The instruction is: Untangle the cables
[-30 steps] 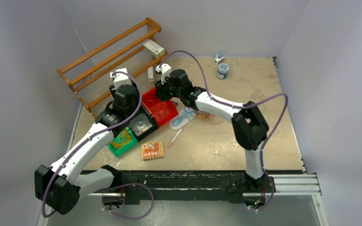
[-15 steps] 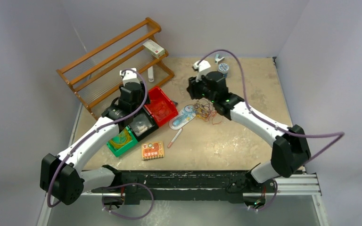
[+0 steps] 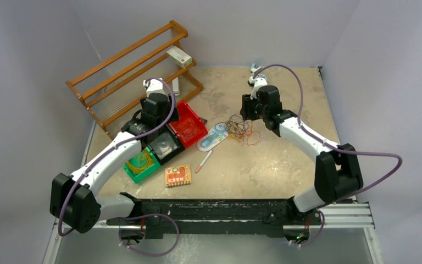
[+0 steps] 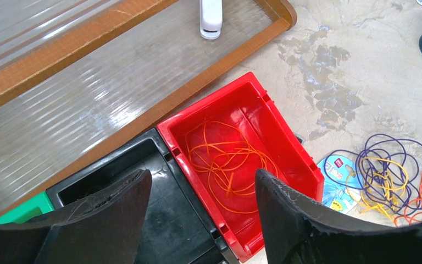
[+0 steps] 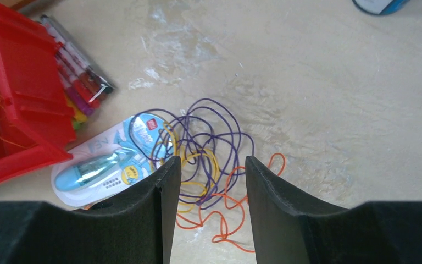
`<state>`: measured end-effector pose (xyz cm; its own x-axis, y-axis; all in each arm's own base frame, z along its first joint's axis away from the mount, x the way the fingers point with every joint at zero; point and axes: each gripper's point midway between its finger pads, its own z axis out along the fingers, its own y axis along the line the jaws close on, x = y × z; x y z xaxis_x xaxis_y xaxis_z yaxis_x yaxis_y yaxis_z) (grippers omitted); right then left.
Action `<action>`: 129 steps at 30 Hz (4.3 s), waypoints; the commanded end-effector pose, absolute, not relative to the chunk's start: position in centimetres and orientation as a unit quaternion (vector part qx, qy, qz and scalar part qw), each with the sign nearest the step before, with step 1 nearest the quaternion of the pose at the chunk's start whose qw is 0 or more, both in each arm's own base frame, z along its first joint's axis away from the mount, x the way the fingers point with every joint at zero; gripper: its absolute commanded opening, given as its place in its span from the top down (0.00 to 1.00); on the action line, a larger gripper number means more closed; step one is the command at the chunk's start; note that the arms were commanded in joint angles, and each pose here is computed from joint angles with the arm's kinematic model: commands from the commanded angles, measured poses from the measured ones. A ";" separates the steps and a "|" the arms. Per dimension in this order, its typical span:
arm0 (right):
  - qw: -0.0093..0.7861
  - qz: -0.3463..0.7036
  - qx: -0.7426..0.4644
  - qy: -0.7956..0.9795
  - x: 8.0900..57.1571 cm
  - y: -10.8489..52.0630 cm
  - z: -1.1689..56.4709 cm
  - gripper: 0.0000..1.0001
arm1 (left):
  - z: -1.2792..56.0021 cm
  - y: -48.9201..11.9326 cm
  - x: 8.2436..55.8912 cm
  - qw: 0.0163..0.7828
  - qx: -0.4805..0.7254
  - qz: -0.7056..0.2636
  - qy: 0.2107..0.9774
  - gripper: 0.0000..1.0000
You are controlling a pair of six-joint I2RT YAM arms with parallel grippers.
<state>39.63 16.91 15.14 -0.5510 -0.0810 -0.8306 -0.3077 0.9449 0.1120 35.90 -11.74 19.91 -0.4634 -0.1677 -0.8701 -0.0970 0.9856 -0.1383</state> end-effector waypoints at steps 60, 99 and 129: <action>0.626 0.270 -0.272 0.680 36.5 19.8 31.8 1.00 | 29.8 -27.7 36.6 0.568 0.151 -0.424 0.689 0.17; 0.607 0.309 -0.248 0.689 35.6 20.4 30.7 1.00 | 25.7 -35.1 38.4 0.533 0.109 -0.507 0.669 0.50; 0.676 0.225 -0.123 0.691 35.4 15.2 25.2 0.48 | 33.1 -34.8 40.1 0.522 0.130 -0.431 0.725 1.00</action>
